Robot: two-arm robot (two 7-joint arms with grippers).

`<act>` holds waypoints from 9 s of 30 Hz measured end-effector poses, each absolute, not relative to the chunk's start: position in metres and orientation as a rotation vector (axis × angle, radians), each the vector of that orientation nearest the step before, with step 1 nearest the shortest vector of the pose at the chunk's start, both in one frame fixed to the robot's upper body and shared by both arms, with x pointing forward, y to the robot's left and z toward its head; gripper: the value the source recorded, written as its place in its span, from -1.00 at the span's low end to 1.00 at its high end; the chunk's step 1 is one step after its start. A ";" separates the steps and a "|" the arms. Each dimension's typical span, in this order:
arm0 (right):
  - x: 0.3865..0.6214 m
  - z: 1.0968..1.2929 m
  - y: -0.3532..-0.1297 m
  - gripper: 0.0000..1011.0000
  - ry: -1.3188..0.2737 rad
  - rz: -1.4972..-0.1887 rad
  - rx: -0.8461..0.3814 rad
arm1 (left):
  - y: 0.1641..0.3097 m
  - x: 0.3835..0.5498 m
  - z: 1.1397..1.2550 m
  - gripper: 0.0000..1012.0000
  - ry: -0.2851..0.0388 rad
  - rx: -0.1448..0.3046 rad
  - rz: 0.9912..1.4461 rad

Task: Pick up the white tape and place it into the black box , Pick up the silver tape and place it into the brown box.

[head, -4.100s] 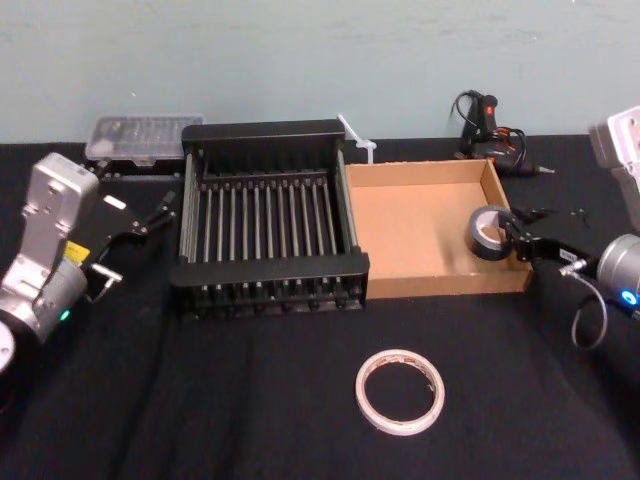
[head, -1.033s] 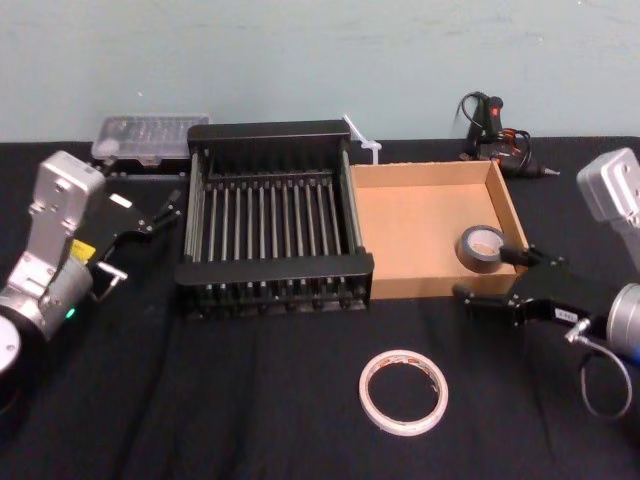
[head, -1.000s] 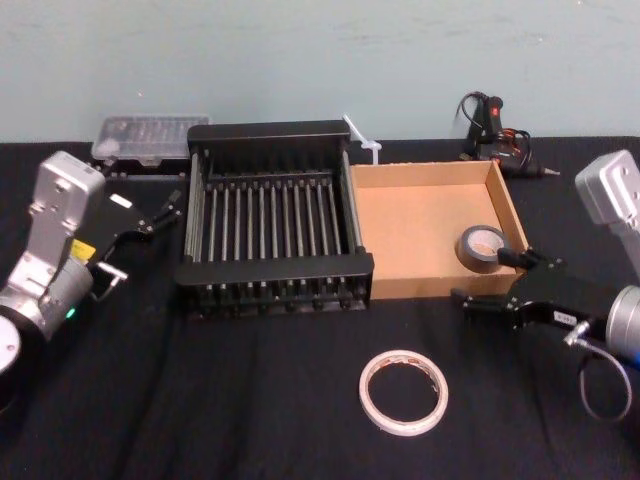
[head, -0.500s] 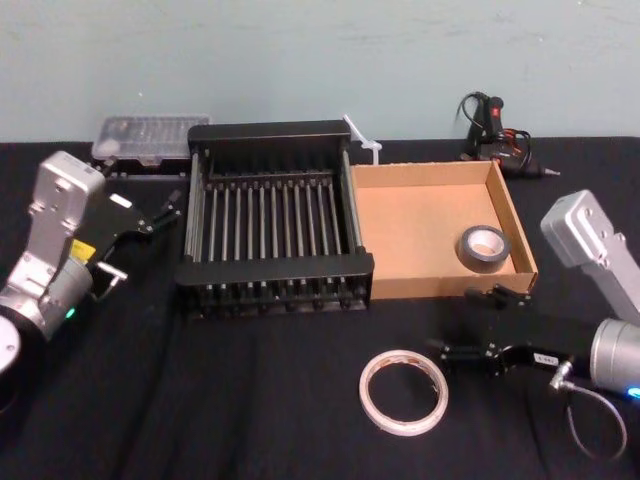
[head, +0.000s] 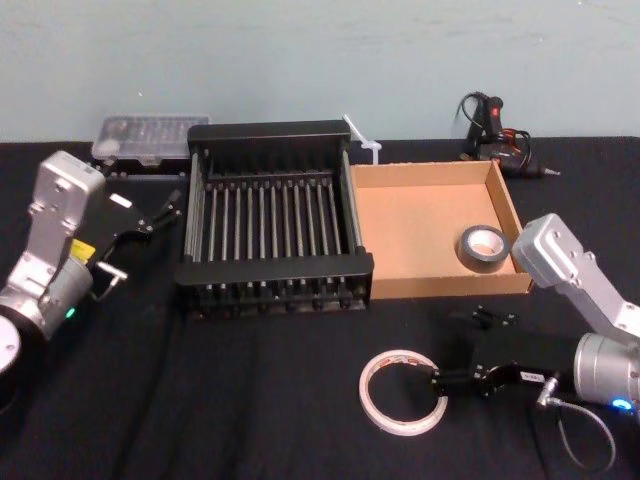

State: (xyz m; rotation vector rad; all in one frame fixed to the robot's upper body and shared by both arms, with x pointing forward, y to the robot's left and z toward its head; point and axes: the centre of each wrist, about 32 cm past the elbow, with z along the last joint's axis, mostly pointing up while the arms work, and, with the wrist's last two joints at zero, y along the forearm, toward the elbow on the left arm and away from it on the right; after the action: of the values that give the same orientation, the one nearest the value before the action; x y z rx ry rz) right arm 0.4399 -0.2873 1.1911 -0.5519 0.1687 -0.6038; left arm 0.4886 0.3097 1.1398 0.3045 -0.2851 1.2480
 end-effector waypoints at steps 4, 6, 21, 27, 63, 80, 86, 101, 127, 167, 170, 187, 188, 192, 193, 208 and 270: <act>0.442 1.188 -0.286 0.98 0.168 -0.608 -0.562 | 0.310 0.489 1.140 0.98 -0.285 0.304 1.248; 0.444 1.184 -0.283 0.98 0.168 -0.610 -0.570 | 0.310 0.489 1.140 0.98 -0.285 0.304 1.248; 0.451 1.176 -0.275 0.98 0.167 -0.586 -0.593 | 0.310 0.489 1.140 0.98 -0.285 0.304 1.248; 0.452 1.175 -0.273 0.98 0.166 -0.570 -0.598 | 0.310 0.489 1.140 0.98 -0.285 0.304 1.248; 0.455 1.168 -0.267 0.98 0.187 -0.528 -0.625 | 0.310 0.489 1.140 0.98 -0.285 0.304 1.248; 0.455 1.166 -0.266 0.98 0.192 -0.528 -0.626 | 0.310 0.489 1.140 0.98 -0.285 0.305 1.248; 0.455 1.166 -0.265 0.98 0.193 -0.530 -0.625 | 0.310 0.489 1.140 0.98 -0.285 0.304 1.248; 0.455 1.166 -0.266 0.91 0.194 -0.530 -0.625 | 0.310 0.489 1.140 0.98 -0.285 0.304 1.248; 0.455 1.166 -0.266 -0.56 0.193 -0.529 -0.624 | 0.310 0.489 1.140 0.98 -0.285 0.304 1.248; 0.460 1.187 -0.281 -0.83 0.192 -0.610 -0.535 | 0.310 0.489 1.140 0.98 -0.285 0.304 1.248; 0.463 1.193 -0.285 -0.83 0.179 -0.648 -0.517 | 0.310 0.489 1.140 0.98 -0.285 0.304 1.248; 0.489 1.218 -0.299 -0.83 0.135 -0.828 -0.430 | 0.310 0.489 1.140 0.98 -0.285 0.304 1.248; 0.491 1.220 -0.299 -0.83 0.134 -0.838 -0.425 | 0.310 0.489 1.140 0.98 -0.285 0.304 1.248; 0.498 1.224 -0.298 -0.83 0.133 -0.853 -0.414 | 0.310 0.489 1.140 0.98 -0.285 0.304 1.248; 0.500 1.225 -0.297 -0.83 0.133 -0.857 -0.409 | 0.310 0.489 1.140 0.98 -0.285 0.304 1.248; 0.532 1.235 -0.275 -0.83 0.119 -0.833 -0.403 | 0.310 0.489 1.140 0.98 -0.285 0.304 1.248; 0.584 1.240 -0.204 -0.45 0.047 -0.694 -0.408 | 0.310 0.489 1.140 0.98 -0.285 0.304 1.248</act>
State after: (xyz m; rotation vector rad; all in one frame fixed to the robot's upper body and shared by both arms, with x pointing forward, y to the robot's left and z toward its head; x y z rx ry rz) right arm 0.5840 -0.2039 1.2396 -0.4076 0.0471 -0.6938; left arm 0.4886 0.3097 1.1398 0.3044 -0.2851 1.2480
